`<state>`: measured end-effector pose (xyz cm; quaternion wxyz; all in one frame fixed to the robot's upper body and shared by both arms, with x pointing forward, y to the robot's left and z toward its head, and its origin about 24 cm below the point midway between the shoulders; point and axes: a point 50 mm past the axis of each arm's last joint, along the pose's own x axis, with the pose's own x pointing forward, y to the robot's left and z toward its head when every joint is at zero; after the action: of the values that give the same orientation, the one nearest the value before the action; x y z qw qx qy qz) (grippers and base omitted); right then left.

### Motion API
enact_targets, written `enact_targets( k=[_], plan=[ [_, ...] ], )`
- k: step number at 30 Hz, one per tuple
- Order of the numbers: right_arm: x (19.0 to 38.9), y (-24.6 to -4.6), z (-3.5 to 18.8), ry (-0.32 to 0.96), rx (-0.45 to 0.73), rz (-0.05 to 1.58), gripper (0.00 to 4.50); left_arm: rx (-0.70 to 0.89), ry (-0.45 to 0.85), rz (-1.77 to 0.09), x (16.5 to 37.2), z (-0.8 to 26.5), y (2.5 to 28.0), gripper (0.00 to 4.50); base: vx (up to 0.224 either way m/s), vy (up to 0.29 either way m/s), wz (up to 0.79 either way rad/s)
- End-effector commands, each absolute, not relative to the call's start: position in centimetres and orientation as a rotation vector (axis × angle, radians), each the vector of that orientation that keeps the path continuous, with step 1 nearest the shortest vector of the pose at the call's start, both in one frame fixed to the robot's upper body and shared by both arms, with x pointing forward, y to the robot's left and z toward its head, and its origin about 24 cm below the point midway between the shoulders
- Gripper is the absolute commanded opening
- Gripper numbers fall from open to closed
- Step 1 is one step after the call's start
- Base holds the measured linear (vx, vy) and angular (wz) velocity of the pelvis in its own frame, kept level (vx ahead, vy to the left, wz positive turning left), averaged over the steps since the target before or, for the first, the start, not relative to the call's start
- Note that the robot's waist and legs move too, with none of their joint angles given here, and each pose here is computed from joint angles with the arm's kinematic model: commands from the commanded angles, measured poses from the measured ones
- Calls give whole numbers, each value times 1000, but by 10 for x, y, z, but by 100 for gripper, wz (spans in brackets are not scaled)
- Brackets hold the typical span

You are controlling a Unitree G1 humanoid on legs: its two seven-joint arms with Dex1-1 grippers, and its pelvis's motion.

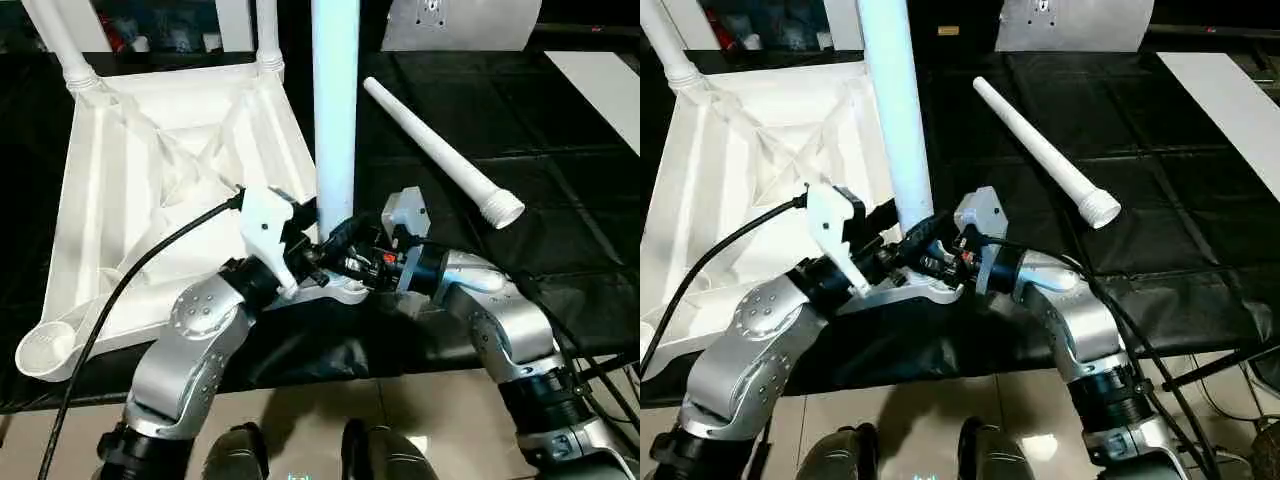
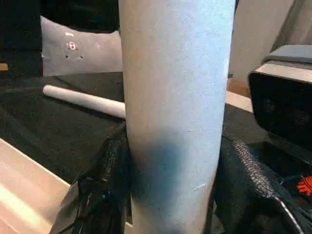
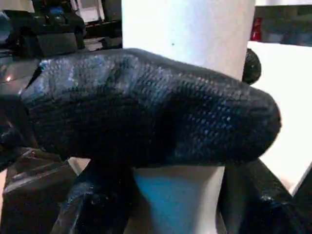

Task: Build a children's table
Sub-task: Insert table leg to table base

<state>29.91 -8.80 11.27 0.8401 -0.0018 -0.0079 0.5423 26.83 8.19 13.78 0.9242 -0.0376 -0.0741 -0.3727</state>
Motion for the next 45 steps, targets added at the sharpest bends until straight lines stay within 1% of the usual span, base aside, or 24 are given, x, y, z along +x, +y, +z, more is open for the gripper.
enact_targets(
  k=[1,2,3,4,8,9,10,11,13,14,16,18,20,21,22,23,24,27,29,35,39,45],
  plan=[
    [301,-88,116,-30,14,1139,199,-69,-148,-669,276,142,95,202,0,0,0],
    [303,-89,118,-31,35,1135,234,-76,-138,-668,278,143,97,202,0,0,0],
    [303,-90,119,-34,38,1134,234,-80,-133,-668,279,143,100,202,0,0,0],
    [304,-90,119,-37,41,1135,269,-87,-131,-670,280,144,101,202,0,0,0],
    [303,-94,124,-48,74,1157,282,-153,-125,-703,282,151,106,202,0,0,0],
    [302,-95,125,-47,77,1168,298,-168,-122,-706,283,152,107,202,0,0,0],
    [302,-96,126,-48,79,1174,298,-178,-119,-711,284,154,108,202,0,0,0],
    [301,-99,128,-48,83,1188,319,-195,-111,-726,286,155,110,202,0,0,0],
    [301,-102,131,-53,89,1203,328,-208,-99,-761,287,156,111,202,0,0,0],
    [301,-103,131,-53,89,1204,340,-208,-98,-765,287,157,111,202,0,0,0],
    [301,-108,136,-51,112,1212,364,-222,-81,-812,286,157,112,202,0,0,0],
    [303,-117,143,-49,151,1209,368,-243,-55,-895,284,159,112,202,0,0,0],
    [306,-122,147,-51,173,1197,395,-258,-35,-955,282,160,112,202,0,0,0],
    [307,-126,150,-47,189,1197,395,-263,-27,-991,281,161,113,202,0,0,0],
    [308,-130,152,-42,205,1199,413,-273,-20,-1021,281,162,113,202,0,0,0],
    [309,-133,153,-35,219,1203,413,-284,-14,-1046,280,164,114,202,0,0,0],
    [309,-138,156,-22,243,1217,413,-289,-11,-1090,280,166,115,202,0,0,0],
    [304,-148,162,17,277,1293,446,-278,-9,-1191,277,172,116,202,0,0,0],
    [302,-150,164,41,267,1326,446,-264,-7,-1234,276,174,116,202,0,0,0],
    [301,-150,164,57,242,1348,446,-262,-6,-1265,276,177,115,202,0,0,0],
    [294,-148,160,129,218,1420,446,-256,-3,-1298,277,179,114,202,0,0,0],
    [291,-142,158,159,192,1459,446,-214,-14,-1321,275,180,109,202,0,0,0]
  ],
)
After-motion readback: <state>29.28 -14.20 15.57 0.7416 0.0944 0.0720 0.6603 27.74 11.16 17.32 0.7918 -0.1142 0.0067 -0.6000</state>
